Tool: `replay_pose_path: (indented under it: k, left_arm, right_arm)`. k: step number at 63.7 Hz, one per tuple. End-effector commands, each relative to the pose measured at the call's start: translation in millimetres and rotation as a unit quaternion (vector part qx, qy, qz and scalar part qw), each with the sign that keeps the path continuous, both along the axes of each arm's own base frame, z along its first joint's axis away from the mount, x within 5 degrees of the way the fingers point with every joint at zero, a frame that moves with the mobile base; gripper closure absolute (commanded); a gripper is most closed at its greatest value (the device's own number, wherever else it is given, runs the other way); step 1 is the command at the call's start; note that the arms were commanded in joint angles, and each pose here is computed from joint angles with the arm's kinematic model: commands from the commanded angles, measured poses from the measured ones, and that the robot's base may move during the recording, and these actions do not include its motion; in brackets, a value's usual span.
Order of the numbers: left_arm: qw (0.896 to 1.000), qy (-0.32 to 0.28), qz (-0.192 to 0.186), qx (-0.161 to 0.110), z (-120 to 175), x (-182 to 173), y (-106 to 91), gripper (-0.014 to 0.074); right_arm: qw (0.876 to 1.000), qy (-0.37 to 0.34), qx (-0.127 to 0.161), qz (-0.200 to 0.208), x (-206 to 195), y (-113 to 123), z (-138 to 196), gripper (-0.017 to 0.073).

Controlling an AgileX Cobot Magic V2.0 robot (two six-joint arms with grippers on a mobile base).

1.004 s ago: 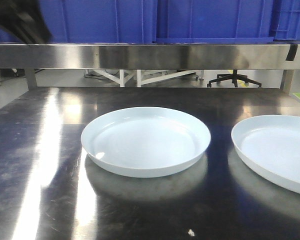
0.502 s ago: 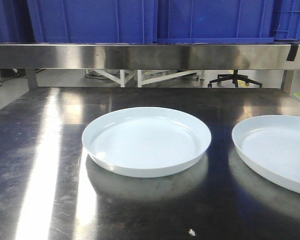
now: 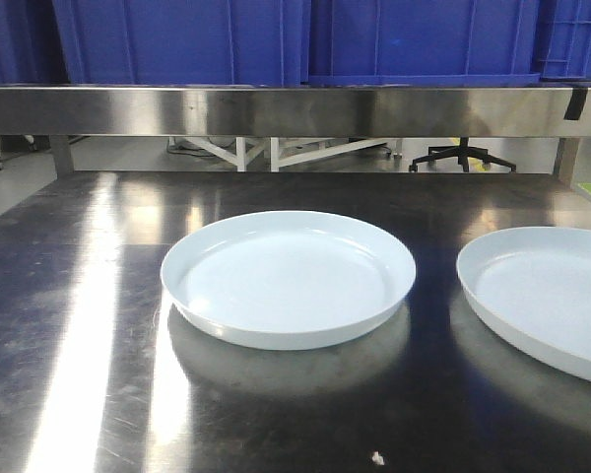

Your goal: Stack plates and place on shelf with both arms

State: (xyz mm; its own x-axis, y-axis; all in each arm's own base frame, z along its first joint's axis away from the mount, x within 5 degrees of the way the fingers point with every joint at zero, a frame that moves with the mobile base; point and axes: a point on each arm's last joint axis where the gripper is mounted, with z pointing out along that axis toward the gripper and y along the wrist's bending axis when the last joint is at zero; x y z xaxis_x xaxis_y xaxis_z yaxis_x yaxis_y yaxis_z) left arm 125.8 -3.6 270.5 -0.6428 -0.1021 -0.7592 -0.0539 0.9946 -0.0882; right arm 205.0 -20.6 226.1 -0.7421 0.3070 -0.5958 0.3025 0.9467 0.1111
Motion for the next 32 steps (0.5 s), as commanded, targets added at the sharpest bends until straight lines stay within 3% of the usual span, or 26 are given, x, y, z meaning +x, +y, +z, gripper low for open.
replay_pose_path:
  k: [1,5,9,14,26,32]
  left_arm:
    - [0.998,-0.053,-0.001,-0.023,14.8,5.1,-3.2,0.0505]
    - [0.998,-0.053,-0.001,-0.024,14.8,5.1,-3.3,0.0505]
    - [0.998,-0.053,-0.001,-0.024,14.8,5.1,-3.3,0.0505]
    - [0.998,-0.053,-0.001,-0.024,14.8,5.1,-3.3,0.0505]
    - [0.998,-0.053,-0.001,-0.024,14.8,5.1,-3.3,0.0505]
    - [0.998,-0.053,-0.001,-0.024,14.8,5.1,-3.3,0.0505]
  right_arm:
    - [0.999,-0.052,-0.010,0.009,8.0,0.1,16.1,0.0142]
    - [0.999,-0.046,-0.010,0.009,7.1,0.0,15.3,0.0368]
    - [0.999,-0.039,-0.010,0.008,6.2,-0.1,14.5,0.0528]
    - [0.999,-0.040,-0.010,0.008,6.4,-0.1,14.7,0.0447]
    - [0.999,-0.039,-0.010,0.008,6.2,-0.1,14.5,0.0418]
    - [0.999,-0.040,-0.010,0.008,6.3,-0.1,14.6,0.0328]
